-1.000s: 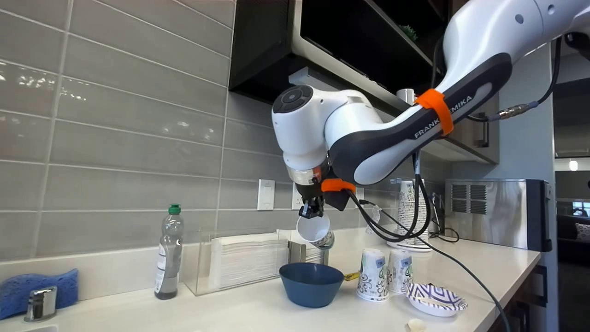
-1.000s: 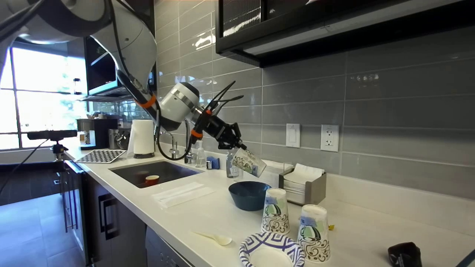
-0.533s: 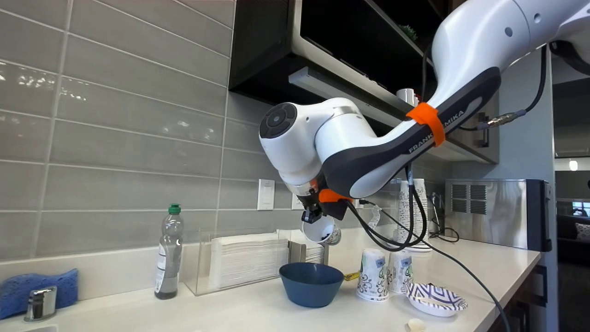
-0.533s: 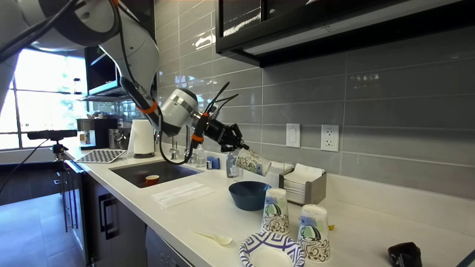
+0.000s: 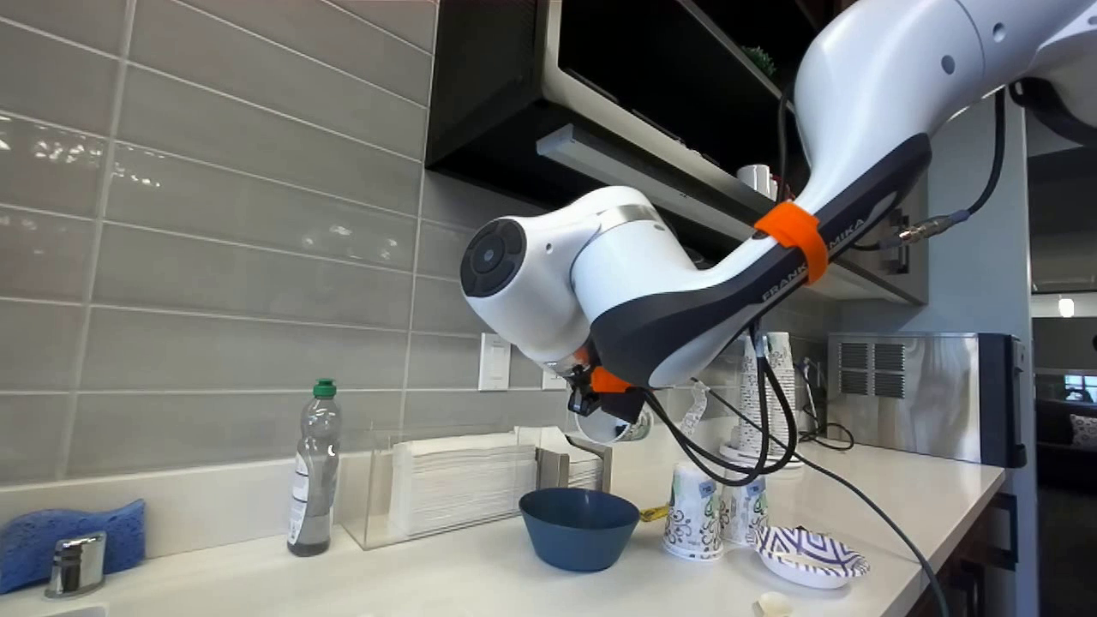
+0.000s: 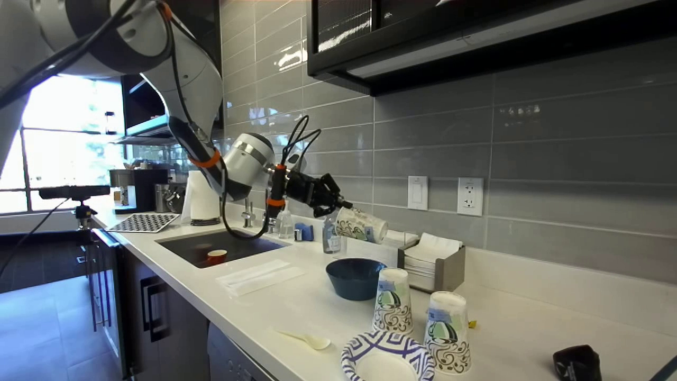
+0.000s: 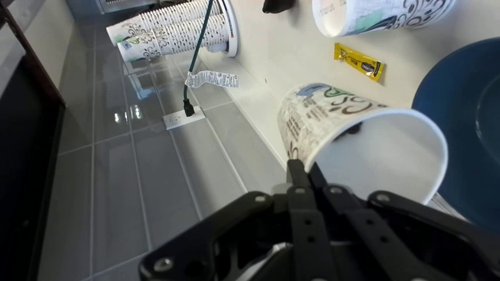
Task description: Pour the contents from the first left cup into the bowl
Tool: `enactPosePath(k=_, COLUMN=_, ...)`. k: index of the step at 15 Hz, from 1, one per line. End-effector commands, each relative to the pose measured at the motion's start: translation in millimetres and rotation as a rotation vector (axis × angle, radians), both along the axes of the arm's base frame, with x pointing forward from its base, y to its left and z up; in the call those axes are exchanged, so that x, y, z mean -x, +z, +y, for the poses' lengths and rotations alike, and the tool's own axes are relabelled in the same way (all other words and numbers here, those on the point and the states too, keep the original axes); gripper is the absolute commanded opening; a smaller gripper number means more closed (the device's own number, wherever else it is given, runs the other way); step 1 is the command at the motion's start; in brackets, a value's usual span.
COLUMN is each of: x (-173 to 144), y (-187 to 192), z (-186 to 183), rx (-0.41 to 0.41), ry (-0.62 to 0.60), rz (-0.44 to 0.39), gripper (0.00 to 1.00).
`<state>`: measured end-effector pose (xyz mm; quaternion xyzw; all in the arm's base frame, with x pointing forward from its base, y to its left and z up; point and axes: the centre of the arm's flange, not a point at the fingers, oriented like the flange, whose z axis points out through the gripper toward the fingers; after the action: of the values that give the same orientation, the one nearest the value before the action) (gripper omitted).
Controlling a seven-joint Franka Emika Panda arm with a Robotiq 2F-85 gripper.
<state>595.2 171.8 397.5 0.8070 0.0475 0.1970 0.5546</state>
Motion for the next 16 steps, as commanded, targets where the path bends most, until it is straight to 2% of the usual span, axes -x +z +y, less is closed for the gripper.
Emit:
enactPosePath(k=1, x=-5, y=-11, z=9, rx=0.049, ry=-0.027, rz=-0.039, gripper=0.01)
enactPosePath(k=5, x=-9, y=-21, z=12, rx=0.102, ry=-0.034, rz=-0.064, gripper=0.01)
enactPosePath(k=7, x=-13, y=-22, z=12, rx=0.159, ry=-0.024, rz=-0.096, gripper=0.01)
enactPosePath(k=8, x=-2, y=-21, z=6, rx=0.098, ry=-0.023, rz=-0.050, gripper=0.03)
enactPosePath(k=10, x=-4, y=-23, z=7, rx=0.127, ry=-0.018, rz=-0.065, gripper=0.03)
enactPosePath(k=14, x=-6, y=-23, z=7, rx=0.130, ry=-0.019, rz=-0.069, gripper=0.03)
enactPosePath(k=16, x=-5, y=-28, z=10, rx=0.176, ry=-0.036, rz=-0.051, gripper=0.01)
